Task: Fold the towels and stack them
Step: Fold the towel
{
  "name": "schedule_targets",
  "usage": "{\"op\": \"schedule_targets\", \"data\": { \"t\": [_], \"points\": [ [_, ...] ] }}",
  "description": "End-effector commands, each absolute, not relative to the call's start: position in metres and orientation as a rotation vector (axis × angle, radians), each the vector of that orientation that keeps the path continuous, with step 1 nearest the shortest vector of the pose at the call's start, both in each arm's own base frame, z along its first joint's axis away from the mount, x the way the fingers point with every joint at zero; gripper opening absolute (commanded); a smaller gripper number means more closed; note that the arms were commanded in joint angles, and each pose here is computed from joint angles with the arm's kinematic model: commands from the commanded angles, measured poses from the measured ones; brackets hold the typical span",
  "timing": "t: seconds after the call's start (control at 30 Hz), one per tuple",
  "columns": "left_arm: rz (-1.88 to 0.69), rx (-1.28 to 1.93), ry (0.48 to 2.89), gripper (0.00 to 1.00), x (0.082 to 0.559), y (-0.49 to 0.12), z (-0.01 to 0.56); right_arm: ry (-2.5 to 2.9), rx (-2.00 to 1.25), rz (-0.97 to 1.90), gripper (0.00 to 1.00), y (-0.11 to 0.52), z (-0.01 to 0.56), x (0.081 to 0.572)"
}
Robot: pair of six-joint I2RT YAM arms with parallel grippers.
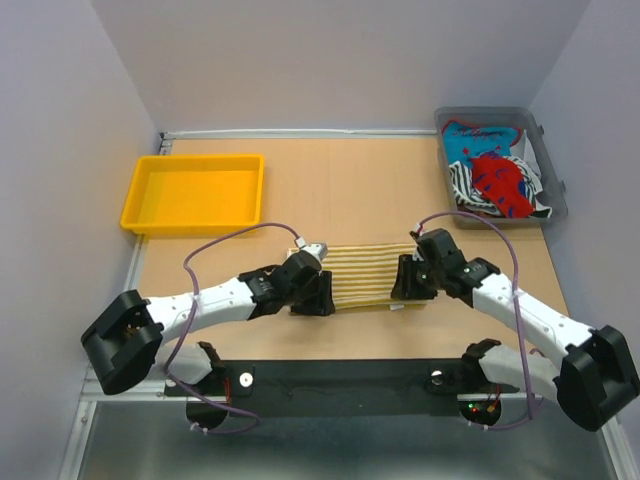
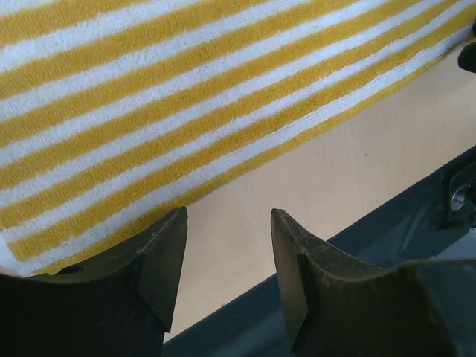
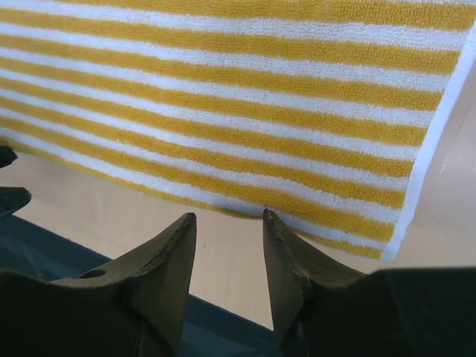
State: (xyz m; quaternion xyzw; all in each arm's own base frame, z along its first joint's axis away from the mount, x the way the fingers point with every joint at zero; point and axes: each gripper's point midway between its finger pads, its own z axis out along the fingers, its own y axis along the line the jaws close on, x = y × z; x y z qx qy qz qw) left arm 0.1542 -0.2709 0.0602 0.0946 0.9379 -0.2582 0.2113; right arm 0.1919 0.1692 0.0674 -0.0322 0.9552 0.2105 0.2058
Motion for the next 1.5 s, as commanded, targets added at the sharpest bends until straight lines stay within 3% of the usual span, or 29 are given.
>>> {"op": "schedule_targets", "data": {
  "t": [0.0,0.13,0.27,0.5,0.67,0.97,1.03,1.1,1.13,1.17,1.3,1.47],
  "points": [
    [-0.762,0.149,2.529,0.59,0.16,-0.27,0.081,2.516,-0.007,0.673,0.46,0.177,0.1,0.201],
    [-0.764,0.049,2.388,0.58,0.182,-0.268,0.119,2.368,0.03,0.786,0.46,0.189,0.143,0.215],
    [-0.735,-0.003,2.351,0.55,0.194,-0.267,0.12,2.288,0.021,0.896,0.46,0.206,0.157,0.223],
    [-0.621,-0.134,2.416,0.47,0.198,-0.247,0.066,2.377,0.275,0.729,0.4,0.177,0.086,0.222],
    [-0.694,-0.294,2.429,0.43,0.205,-0.229,0.038,2.41,0.491,0.589,0.4,0.142,0.037,0.204],
    [-0.727,-0.382,2.396,0.46,0.207,-0.207,0.042,2.319,0.563,0.519,0.41,0.116,0.049,0.225],
    [-0.754,-0.354,2.357,0.51,0.212,-0.211,0.06,2.277,0.497,0.585,0.43,0.127,0.077,0.237],
    [-0.806,-0.337,2.289,0.61,0.215,-0.213,0.09,2.214,0.448,0.641,0.55,0.136,0.107,0.248],
    [-0.82,-0.334,2.264,0.64,0.218,-0.214,0.099,2.19,0.436,0.654,0.55,0.138,0.117,0.253],
    [-0.821,-0.344,2.232,0.67,0.221,-0.212,0.108,2.167,0.41,0.659,0.63,0.14,0.127,0.258],
    [-0.809,-0.349,2.114,0.71,0.242,-0.212,0.135,2.035,0.38,0.677,0.79,0.146,0.163,0.287],
    [-0.756,-0.335,2.086,0.67,0.286,-0.223,0.132,2.007,0.365,0.617,0.76,0.15,0.158,0.322]
  ]
}}
